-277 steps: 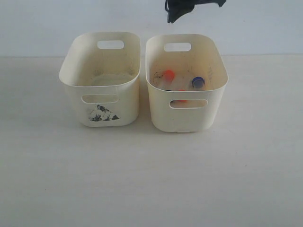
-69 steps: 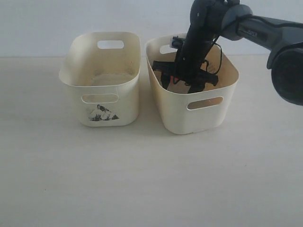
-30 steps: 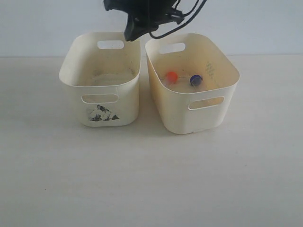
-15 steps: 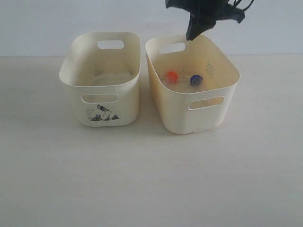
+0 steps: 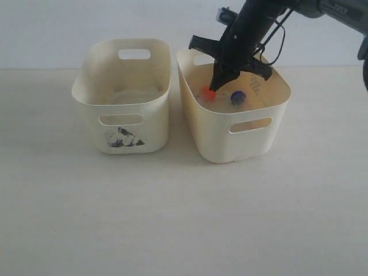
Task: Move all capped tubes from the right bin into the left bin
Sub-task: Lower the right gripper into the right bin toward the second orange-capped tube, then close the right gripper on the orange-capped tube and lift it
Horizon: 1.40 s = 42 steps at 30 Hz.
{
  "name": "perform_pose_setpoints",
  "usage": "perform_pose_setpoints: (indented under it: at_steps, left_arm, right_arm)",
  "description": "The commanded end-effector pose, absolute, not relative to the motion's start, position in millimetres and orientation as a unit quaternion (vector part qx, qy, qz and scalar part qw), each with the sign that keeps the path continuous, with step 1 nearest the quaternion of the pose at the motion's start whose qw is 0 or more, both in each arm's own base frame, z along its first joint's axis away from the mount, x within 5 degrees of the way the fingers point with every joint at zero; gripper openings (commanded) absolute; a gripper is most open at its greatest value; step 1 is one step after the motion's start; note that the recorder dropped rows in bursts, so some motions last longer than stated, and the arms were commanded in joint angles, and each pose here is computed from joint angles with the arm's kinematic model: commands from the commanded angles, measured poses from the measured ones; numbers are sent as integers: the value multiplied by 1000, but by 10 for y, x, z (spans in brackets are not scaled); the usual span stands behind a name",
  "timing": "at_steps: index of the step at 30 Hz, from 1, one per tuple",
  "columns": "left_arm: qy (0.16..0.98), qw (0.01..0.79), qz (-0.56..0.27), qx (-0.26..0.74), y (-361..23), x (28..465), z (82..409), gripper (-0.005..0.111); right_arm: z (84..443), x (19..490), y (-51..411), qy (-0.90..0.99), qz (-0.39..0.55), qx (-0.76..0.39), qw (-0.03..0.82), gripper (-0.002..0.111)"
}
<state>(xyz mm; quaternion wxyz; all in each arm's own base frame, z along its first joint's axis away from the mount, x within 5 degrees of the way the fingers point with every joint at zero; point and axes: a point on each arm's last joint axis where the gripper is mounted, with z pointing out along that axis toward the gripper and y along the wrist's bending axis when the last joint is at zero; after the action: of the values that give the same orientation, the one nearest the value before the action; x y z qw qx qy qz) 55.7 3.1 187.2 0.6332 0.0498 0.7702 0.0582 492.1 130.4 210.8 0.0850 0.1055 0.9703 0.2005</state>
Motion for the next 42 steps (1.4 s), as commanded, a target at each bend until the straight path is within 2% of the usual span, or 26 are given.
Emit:
perform_pose_setpoints:
  at_steps: [1,7,13,23,34,35,37,39,40,42]
  left_arm:
    - [766,639,54,45,30,556,1895,4]
    - [766,639,54,45,30,556,1895,4]
    - [766,639,54,45,30,556,1895,4]
    - [766,639,54,45,30,556,1895,4]
    - [766,639,54,45,30,556,1895,4]
    - [766,639,54,45,30,556,1895,4]
    - [766,639,54,45,30,556,1895,4]
    - [766,639,54,45,30,556,1895,4]
    - [766,639,54,45,30,556,1895,4]
    - [766,639,54,45,30,556,1895,4]
  right_arm:
    - [2051,4943,1290,969,198,124,82,1]
    - [2000,4987,1312,966,201,133,97,1]
    - [1973,4989,1312,972,153,137,113,1]
    - [1864,4996,1513,970,160,138,122,1]
    - [1747,5051,1518,966,162,150,131,2]
    - [1747,5051,1518,968,160,137,134,6]
    - [1752,5030,1516,972,156,125,126,33]
    - [1751,5027,1516,970,157,139,122,83]
    - [1751,5028,1514,969,158,149,121,92]
    - [1751,5034,1510,968,157,154,123,96]
